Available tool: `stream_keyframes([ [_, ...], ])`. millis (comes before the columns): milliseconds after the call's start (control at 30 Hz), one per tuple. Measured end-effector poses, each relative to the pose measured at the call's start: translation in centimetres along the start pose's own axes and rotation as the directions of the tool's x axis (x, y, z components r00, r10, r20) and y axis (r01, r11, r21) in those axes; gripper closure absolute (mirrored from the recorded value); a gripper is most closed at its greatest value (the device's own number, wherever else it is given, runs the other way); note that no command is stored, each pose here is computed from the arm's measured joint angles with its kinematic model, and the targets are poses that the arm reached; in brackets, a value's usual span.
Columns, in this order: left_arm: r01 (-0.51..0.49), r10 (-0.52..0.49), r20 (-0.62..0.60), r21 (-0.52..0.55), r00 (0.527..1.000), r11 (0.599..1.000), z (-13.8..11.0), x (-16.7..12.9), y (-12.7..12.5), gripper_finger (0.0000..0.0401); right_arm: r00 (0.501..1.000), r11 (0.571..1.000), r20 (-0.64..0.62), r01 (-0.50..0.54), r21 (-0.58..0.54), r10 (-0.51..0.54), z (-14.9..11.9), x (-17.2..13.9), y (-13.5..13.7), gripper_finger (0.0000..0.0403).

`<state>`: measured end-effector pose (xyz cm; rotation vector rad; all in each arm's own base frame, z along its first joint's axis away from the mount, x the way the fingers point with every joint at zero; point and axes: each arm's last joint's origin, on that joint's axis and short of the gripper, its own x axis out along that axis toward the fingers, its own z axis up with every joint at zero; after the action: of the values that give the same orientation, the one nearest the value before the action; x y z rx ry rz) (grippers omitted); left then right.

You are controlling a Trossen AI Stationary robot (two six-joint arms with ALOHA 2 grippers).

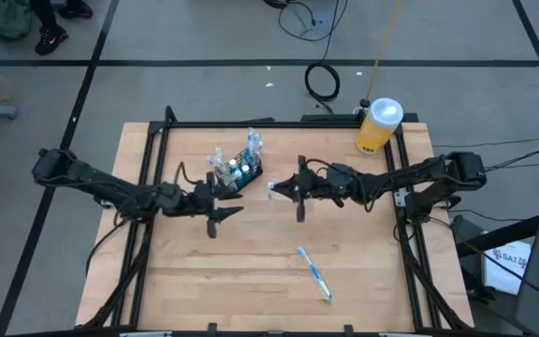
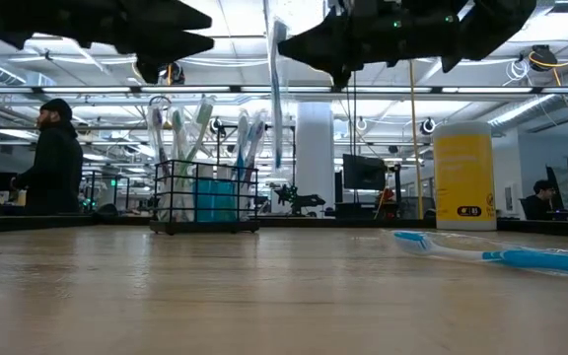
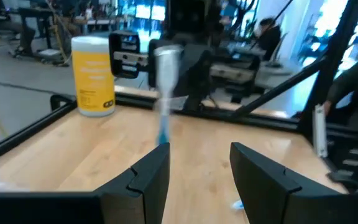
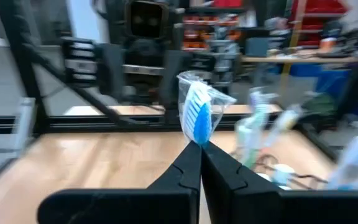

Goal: Pick & Place toothbrushing station
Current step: Put the blue toothbrush into the black wire organizer

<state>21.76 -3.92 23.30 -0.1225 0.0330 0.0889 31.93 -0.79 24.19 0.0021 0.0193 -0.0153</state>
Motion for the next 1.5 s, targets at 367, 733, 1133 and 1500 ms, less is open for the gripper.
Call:
stream_keyframes([
  [367, -0.104, 0.115, -0.144, 0.079, 0.983, 0.991, 2.4, 4.9, 0.4, 0.0226, 0.998, 0.998, 0.015, -0.055, 0.015, 0.055, 0.5, 0.1, 0.4, 0.0403],
  [733, -0.138, 0.152, -0.191, 0.084, 0.97, 0.987, 1.3, 7.5, 0.9, 0.0226, 0.999, 0.999, -0.01, -0.05, 0.006, 0.05, 0.2, 0.1, 0.3, 0.0403],
  [1133, -0.134, 0.141, -0.105, 0.072, 0.984, 0.988, 2.3, 7.6, 0.9, 0.0226, 0.999, 0.998, -0.011, -0.047, -0.032, 0.047, 0.2, 0.1, 0.3, 0.0403],
  [1500, -0.074, 0.083, -0.125, 0.075, 0.989, 0.994, 1.7, 8.3, 1.7, 0.0227, 0.999, 0.999, -0.001, -0.044, -0.021, 0.043, 0.3, 0.1, 0.3, 0.0403],
])
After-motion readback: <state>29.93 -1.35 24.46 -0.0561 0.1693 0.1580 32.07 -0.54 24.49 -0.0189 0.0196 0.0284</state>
